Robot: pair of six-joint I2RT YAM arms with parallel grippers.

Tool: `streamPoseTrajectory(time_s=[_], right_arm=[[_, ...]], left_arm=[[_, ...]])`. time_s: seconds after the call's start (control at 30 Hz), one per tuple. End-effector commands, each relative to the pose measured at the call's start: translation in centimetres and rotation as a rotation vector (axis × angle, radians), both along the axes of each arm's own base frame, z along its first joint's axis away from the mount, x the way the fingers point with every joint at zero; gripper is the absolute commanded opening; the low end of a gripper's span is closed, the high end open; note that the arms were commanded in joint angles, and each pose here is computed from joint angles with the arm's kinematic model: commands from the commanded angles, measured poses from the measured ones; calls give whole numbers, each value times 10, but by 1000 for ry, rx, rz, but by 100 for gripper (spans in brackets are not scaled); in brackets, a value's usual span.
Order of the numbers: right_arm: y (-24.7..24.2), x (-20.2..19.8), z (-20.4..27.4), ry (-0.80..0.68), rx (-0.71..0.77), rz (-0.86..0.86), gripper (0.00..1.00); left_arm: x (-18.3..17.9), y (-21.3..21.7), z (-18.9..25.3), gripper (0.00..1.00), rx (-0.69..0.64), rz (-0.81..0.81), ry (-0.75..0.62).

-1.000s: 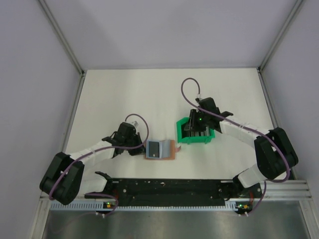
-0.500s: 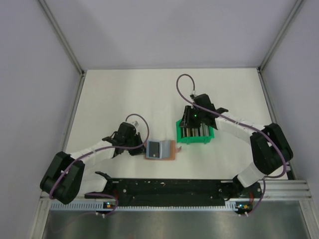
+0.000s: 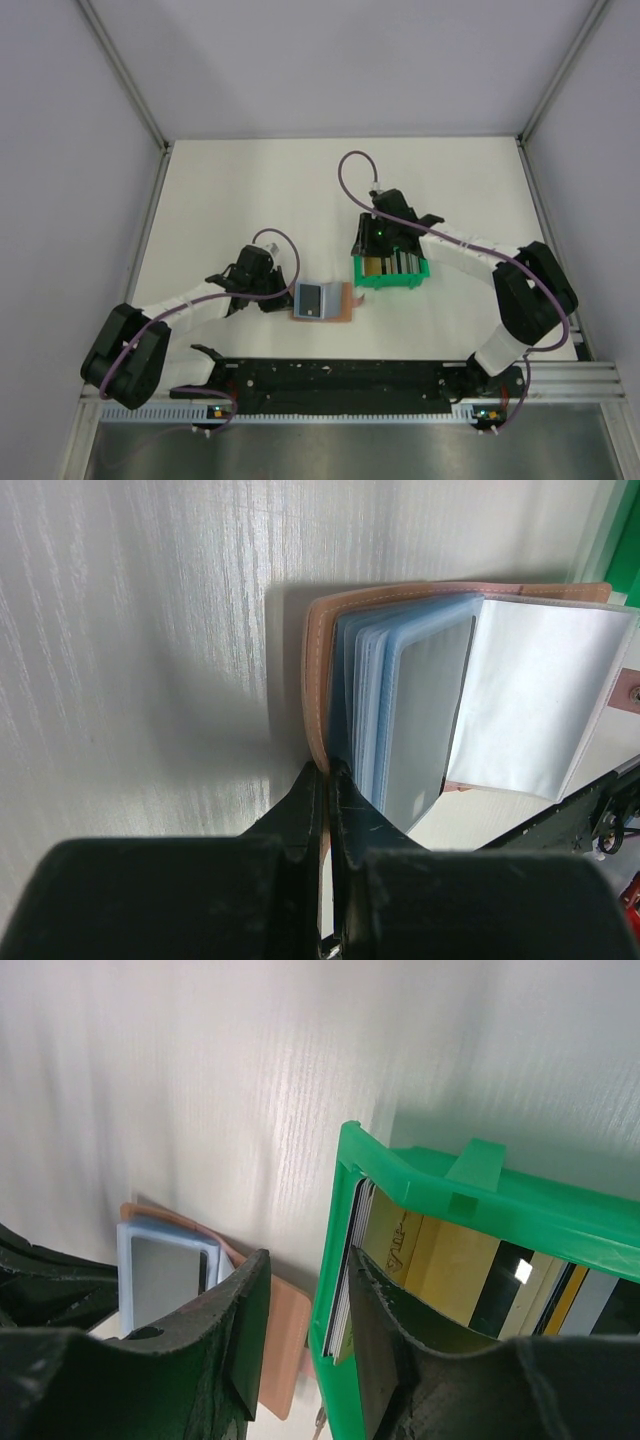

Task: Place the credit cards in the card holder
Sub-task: Pick up the credit card from the storage box.

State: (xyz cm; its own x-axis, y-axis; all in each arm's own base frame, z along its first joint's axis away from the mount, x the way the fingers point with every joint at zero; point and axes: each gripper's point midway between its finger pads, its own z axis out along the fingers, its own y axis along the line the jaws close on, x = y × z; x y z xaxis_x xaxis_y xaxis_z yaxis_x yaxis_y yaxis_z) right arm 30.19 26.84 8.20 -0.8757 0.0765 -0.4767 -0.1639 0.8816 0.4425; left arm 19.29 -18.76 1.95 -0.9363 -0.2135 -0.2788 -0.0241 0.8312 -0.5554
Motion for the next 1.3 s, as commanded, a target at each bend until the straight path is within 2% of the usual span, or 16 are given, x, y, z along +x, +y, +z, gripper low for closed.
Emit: streamPoseTrajectory(time_s=[0.0, 0.23, 0.5, 0.73, 1.0, 1.27], right_arm=[[6, 4, 12, -32, -6, 29, 38], [-16, 14, 39, -134, -49, -75, 48], [-5, 6, 2, -2, -33, -45, 52], [9, 5, -6, 30, 17, -9, 51], [13, 2, 1, 19, 52, 6, 43], [13, 0, 8, 7, 67, 12, 39]], left_arm=[[-2, 2, -5, 0, 22, -13, 7], [-2, 2, -5, 0, 22, -13, 8], [-2, 2, -4, 0, 18, -13, 9], [-2, 2, -4, 0, 20, -14, 9], [-1, 1, -4, 0, 20, -17, 5], [-2, 2, -5, 0, 20, -17, 10]])
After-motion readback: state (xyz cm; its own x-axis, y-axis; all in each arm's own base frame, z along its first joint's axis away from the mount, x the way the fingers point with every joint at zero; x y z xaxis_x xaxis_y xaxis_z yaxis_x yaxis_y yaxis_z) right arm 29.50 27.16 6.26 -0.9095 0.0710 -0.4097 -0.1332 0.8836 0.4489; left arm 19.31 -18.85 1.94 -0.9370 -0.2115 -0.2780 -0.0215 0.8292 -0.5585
